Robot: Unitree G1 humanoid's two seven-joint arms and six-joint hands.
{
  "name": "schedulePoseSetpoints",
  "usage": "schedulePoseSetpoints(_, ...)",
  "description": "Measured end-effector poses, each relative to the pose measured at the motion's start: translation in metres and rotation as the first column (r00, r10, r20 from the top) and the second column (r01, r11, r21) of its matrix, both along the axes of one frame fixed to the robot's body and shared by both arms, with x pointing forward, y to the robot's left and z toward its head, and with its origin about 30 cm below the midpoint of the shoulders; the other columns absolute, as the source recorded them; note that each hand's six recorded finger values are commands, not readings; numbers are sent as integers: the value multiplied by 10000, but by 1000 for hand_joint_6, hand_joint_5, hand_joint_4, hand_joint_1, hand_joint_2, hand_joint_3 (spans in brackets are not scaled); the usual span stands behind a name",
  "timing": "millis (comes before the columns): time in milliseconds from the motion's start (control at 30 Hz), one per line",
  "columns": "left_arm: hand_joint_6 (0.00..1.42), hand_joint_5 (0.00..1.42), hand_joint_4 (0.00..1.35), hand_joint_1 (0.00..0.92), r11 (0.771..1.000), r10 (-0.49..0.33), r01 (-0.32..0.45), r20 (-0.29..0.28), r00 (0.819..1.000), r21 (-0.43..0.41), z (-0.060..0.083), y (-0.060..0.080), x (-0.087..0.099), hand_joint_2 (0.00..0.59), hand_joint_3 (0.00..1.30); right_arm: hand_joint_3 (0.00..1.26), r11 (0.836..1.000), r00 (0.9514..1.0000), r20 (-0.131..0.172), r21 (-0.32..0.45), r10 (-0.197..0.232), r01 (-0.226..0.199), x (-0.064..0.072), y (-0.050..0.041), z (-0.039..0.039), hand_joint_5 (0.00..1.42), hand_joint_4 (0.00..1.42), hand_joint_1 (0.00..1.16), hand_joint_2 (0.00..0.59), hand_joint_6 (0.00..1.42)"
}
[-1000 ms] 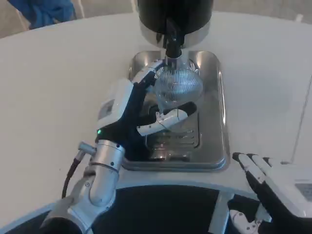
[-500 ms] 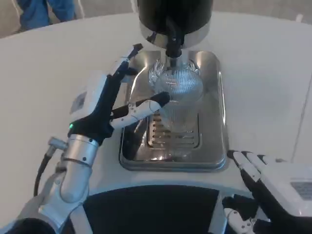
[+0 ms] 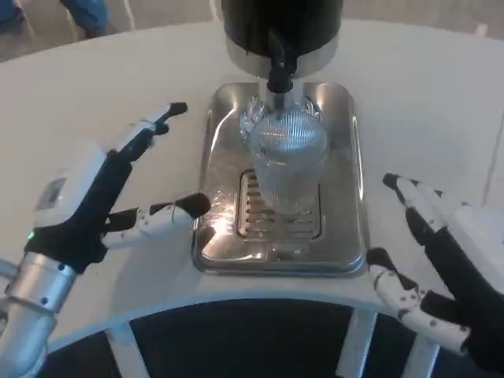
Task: Grasp the cup under the faucet to collect the drink, then remove the cup.
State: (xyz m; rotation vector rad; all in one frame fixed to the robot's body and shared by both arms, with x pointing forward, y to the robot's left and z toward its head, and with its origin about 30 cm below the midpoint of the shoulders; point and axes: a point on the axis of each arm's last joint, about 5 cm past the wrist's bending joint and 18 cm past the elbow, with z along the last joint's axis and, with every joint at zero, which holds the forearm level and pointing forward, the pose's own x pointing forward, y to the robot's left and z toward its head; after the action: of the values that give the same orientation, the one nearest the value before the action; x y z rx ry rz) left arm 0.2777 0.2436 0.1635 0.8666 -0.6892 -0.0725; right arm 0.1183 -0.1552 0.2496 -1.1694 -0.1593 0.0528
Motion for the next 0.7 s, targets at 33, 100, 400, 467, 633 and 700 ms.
schedulePoseSetpoints(33,196,125,58,157,9997,-78,80,-68,9999,239,-14,44,-60,95,154,0,9995,9999,120,295,53,-56,13,-4,16,0,0,133,553,0)
schedulePoseSetpoints(100,170,106,41,157,9987,-172,176,-76,9998,485,-18,88,-121,96,140,0,9982,9996,269,582,87,-102,26,-10,33,0,0,129,554,0)
schedulePoseSetpoints(400,133,64,0,152,9709,-683,741,-333,9971,2277,-3,318,-481,89,76,0,9426,9861,1623,3226,342,-858,160,-83,143,0,0,89,555,0)
schedulePoseSetpoints(467,132,63,0,152,9667,-795,863,-375,9961,2409,-4,318,-519,89,73,0,9312,9837,1740,3494,445,-1040,192,-78,149,0,0,87,555,0)
schedulePoseSetpoints(633,130,60,0,150,9572,-927,1057,-607,9938,2695,-15,337,-626,86,69,0,8898,9790,1839,4274,876,-1599,345,-54,155,0,0,54,562,0)
schedulePoseSetpoints(700,129,57,0,149,9545,-977,1113,-626,9932,2765,-7,333,-641,86,68,0,8838,9760,1892,4313,1079,-1814,388,-49,168,0,0,51,561,0)
